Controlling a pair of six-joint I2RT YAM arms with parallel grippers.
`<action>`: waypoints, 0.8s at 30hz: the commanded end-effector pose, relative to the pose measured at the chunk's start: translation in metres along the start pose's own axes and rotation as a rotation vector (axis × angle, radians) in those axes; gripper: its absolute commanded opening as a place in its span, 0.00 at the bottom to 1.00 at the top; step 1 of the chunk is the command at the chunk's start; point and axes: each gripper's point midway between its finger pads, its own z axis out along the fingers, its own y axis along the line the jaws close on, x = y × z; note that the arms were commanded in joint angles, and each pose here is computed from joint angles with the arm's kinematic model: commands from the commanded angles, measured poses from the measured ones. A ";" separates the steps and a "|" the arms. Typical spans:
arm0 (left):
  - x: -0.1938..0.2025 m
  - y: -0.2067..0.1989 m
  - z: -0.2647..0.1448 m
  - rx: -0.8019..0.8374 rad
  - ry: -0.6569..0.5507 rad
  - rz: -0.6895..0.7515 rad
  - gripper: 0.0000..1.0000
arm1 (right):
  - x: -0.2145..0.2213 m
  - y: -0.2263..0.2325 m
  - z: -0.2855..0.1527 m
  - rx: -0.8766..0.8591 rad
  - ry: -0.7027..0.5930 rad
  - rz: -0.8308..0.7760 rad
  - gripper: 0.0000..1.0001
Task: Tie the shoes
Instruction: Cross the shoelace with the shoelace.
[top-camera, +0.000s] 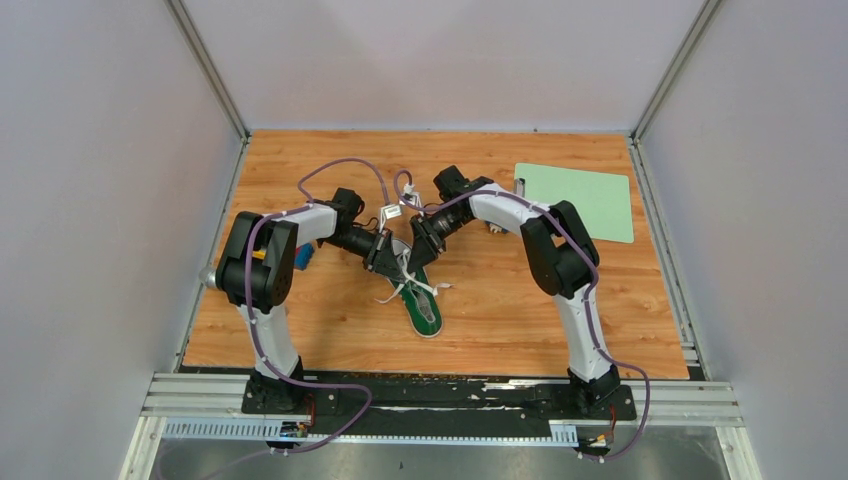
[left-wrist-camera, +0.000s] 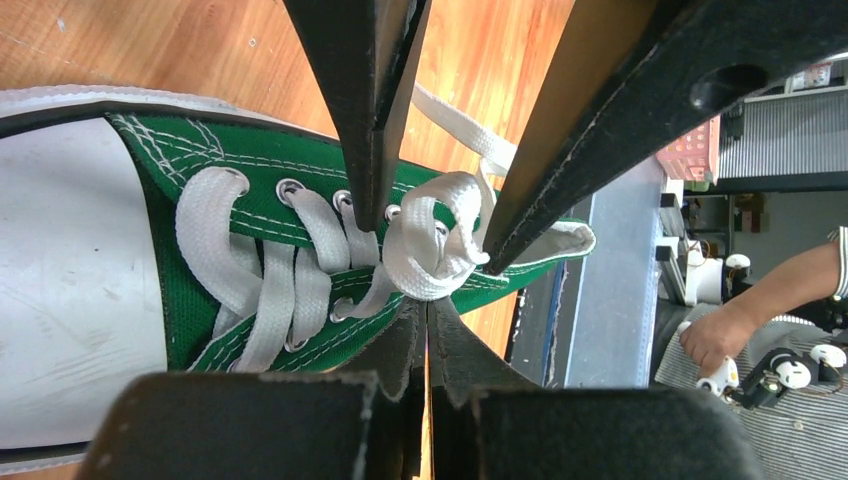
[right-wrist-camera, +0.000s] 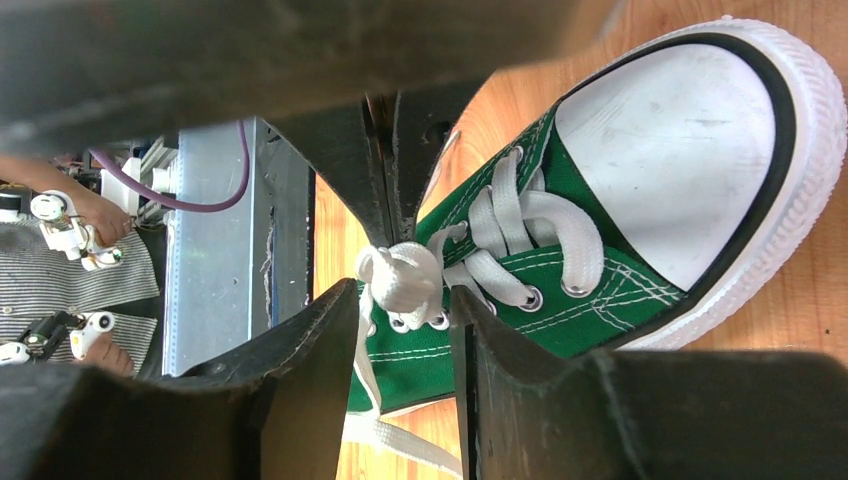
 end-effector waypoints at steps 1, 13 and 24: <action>-0.008 0.002 -0.002 0.001 -0.021 0.014 0.00 | 0.001 0.003 0.005 -0.044 -0.011 -0.026 0.40; -0.009 0.009 -0.005 -0.018 -0.036 -0.008 0.00 | 0.008 0.014 0.007 -0.076 -0.010 -0.044 0.30; -0.011 0.009 -0.005 -0.019 -0.042 -0.019 0.00 | 0.004 0.028 0.009 -0.090 -0.006 -0.093 0.27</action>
